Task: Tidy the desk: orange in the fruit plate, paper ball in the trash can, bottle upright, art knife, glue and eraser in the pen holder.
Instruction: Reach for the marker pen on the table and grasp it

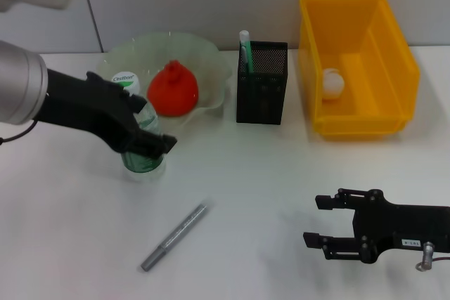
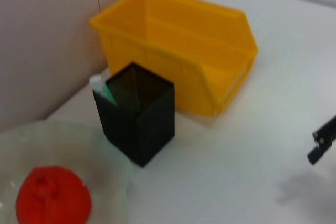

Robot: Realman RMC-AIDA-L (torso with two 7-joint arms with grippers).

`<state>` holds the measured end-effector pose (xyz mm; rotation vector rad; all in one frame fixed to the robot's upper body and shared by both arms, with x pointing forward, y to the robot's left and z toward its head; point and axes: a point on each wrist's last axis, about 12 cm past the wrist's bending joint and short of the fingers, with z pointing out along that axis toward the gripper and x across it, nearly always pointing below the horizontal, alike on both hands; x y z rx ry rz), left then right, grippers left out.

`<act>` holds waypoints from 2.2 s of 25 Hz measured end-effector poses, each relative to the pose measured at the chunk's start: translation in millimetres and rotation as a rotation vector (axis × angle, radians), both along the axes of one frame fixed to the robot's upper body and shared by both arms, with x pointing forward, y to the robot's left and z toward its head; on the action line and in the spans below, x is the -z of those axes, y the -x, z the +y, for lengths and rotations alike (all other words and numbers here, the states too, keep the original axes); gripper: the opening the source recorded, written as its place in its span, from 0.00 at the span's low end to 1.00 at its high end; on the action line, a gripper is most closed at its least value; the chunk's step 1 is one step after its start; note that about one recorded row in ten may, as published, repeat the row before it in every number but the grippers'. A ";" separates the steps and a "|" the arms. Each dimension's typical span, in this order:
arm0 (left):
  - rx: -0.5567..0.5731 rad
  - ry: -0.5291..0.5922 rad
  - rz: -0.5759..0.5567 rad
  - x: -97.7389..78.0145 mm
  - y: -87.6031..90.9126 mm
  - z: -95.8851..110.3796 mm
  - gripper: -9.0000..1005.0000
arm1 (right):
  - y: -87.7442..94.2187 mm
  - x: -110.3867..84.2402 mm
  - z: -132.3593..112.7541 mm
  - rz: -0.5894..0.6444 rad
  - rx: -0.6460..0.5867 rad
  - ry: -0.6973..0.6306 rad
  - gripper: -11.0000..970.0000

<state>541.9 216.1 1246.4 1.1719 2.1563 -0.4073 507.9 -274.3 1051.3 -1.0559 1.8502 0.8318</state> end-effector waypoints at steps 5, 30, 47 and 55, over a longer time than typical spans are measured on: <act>-0.003 -0.078 0.040 8.3 -1.2 -5.5 0.80 | -0.3 0.0 0.4 0.000 0.000 -0.001 0.77; -0.028 -0.297 0.239 66.2 -20.2 -33.5 0.80 | 3.8 3.5 -0.3 0.009 0.009 -0.013 0.77; -0.062 -0.378 0.272 73.4 -7.9 -50.9 0.80 | 1.7 6.5 2.1 0.001 0.007 -0.013 0.77; -0.066 -0.398 0.287 75.3 1.4 -66.8 0.80 | 0.8 6.2 2.3 -0.009 0.003 -0.010 0.77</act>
